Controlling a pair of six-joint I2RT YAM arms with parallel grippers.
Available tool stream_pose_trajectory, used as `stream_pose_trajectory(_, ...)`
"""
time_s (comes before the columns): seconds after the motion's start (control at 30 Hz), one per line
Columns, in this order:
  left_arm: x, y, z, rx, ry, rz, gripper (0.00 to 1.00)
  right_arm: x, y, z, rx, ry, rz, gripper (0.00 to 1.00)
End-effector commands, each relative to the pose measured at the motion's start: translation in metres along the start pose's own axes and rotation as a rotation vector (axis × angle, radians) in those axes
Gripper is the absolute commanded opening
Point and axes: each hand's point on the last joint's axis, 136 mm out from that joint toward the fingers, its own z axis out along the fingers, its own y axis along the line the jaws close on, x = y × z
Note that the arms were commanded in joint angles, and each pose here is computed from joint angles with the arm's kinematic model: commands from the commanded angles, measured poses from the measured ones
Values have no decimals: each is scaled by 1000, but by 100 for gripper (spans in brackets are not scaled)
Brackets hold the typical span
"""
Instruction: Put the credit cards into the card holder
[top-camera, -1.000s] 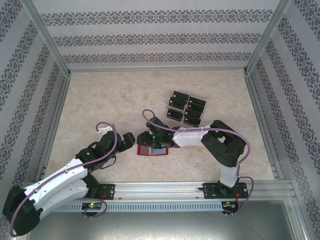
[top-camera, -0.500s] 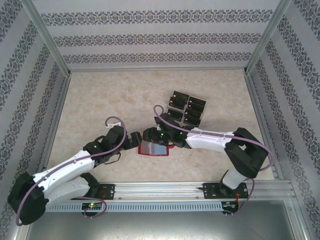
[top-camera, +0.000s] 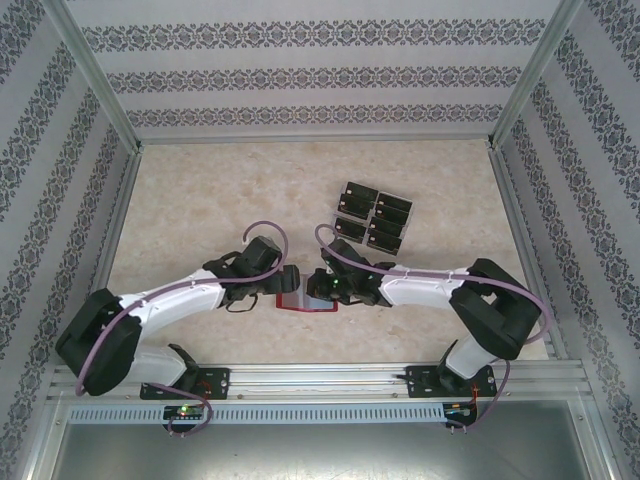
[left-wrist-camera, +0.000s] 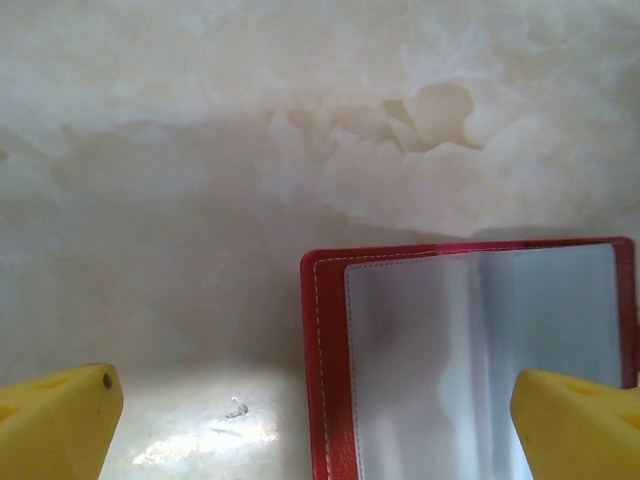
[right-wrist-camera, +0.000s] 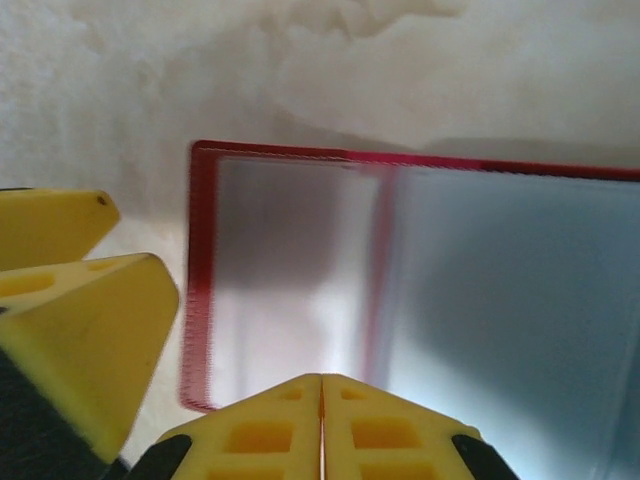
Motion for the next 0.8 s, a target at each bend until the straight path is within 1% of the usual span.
stream_pose_trajectory(0.0, 13, 4, 7, -30, 70, 76, 100, -3, -18, 6, 43, -25, 3, 8)
stream_pose_trajectory(0.17, 31, 14, 18, -63, 136, 78, 100, 1, -39, 11, 82, -25, 31, 7)
stream_pose_trajectory(0.3, 43, 35, 19, -151, 159, 61, 100, 4, -51, 14, 102, -21, 50, 7)
stream_pose_trajectory(0.57, 51, 60, 14, -246, 147, 44, 100, 6, -62, 15, 120, -23, 76, 7)
stream_pose_trajectory(0.77, 56, 67, 15, -260, 148, 34, 100, 8, -62, 9, 111, -27, 88, 8)
